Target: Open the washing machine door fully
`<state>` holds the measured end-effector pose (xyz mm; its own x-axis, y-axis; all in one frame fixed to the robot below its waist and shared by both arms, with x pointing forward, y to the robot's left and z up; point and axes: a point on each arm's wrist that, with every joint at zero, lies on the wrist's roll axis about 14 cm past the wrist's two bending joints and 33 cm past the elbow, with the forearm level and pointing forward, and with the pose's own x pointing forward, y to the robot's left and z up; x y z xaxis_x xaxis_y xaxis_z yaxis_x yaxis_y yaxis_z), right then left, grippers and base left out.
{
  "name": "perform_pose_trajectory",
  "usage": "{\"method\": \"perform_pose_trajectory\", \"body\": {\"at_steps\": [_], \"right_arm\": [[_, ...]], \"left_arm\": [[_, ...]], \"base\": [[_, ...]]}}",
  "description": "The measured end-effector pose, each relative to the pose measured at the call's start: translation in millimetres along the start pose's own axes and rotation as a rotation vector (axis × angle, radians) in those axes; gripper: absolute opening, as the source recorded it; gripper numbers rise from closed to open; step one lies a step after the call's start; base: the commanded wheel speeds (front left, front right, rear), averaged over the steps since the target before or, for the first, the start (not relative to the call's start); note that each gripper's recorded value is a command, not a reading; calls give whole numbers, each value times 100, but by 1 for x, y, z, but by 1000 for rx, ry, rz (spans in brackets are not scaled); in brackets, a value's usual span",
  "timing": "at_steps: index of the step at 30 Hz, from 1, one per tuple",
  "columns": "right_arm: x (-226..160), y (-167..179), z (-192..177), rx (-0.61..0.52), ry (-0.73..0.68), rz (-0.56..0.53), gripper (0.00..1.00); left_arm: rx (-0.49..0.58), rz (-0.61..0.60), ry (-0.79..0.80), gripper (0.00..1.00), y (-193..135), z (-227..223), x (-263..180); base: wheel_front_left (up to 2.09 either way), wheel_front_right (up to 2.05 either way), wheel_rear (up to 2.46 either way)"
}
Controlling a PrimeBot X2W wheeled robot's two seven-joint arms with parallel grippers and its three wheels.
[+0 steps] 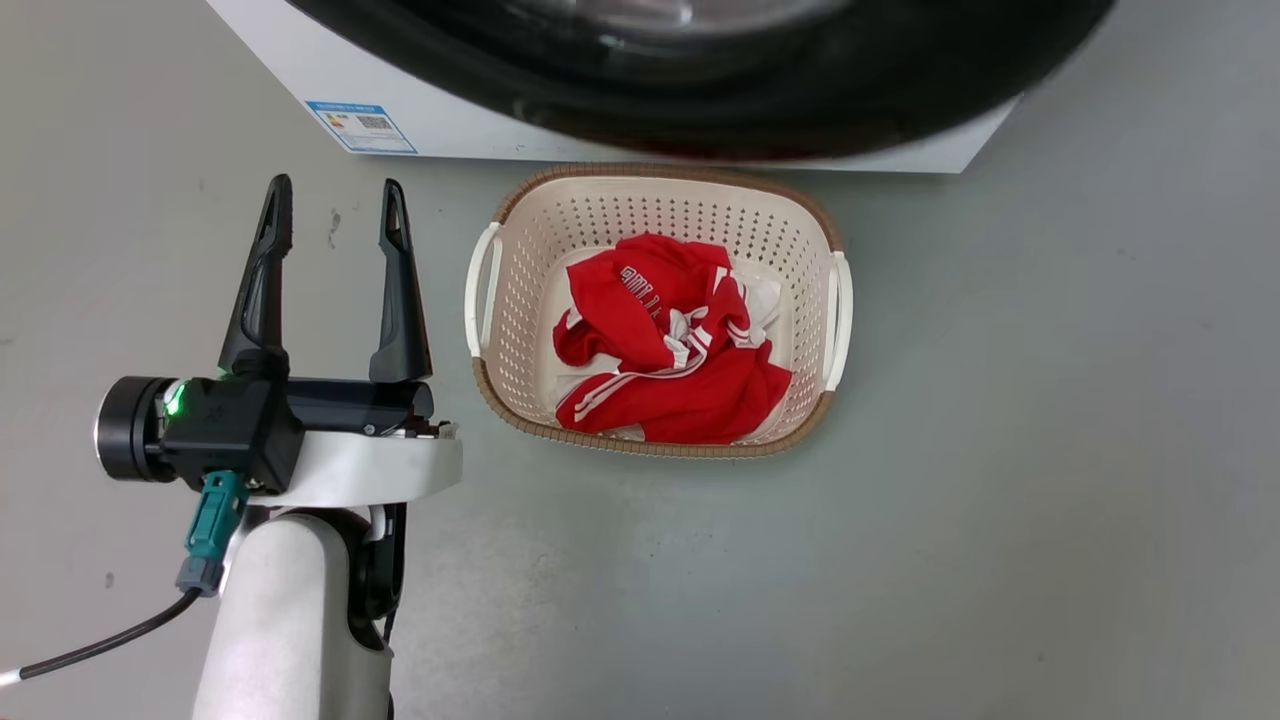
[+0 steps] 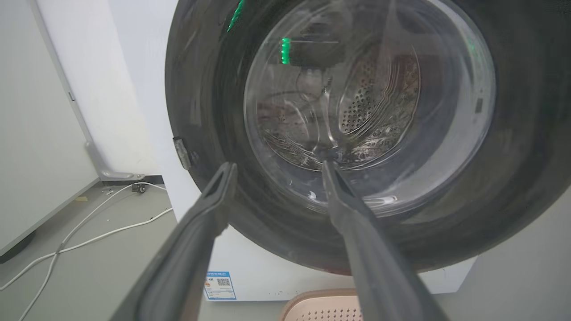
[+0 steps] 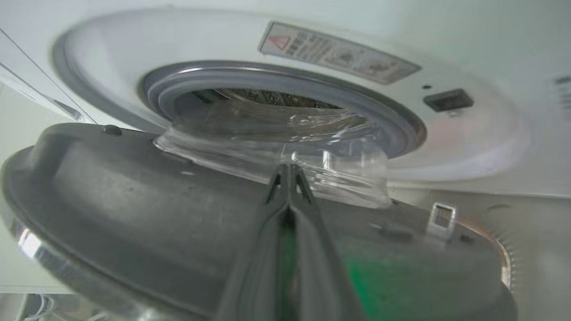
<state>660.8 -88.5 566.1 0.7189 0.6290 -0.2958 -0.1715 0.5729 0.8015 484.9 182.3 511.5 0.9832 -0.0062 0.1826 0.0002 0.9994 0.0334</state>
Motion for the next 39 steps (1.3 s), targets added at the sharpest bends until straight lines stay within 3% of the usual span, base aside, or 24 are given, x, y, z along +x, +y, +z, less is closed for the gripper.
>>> {"method": "perform_pose_trajectory", "body": {"at_steps": [6, 12, 21, 30, 39], "right_arm": [[-13, 5, -39, 26, 144, 37, 0], [-36, 25, -67, 42, 238, 102, 0], [-67, 66, -138, 54, 402, 221, 0], [-99, 106, -200, 68, 515, 370, 0], [-106, 144, -262, 50, 586, 468, 0]], "left_arm": [[-1, 3, -17, 100, 1, 11, -4], [-4, 1, -18, 100, 0, 21, -18], [-8, -19, -34, 100, -6, 42, -47], [-18, -37, -48, 100, -12, 57, -75], [-18, -32, -53, 100, -10, 64, -93]], "base": [[0, 0, 0], [0, 0, 0], [0, 0, 0], [0, 0, 0], [0, 0, 0]]}}
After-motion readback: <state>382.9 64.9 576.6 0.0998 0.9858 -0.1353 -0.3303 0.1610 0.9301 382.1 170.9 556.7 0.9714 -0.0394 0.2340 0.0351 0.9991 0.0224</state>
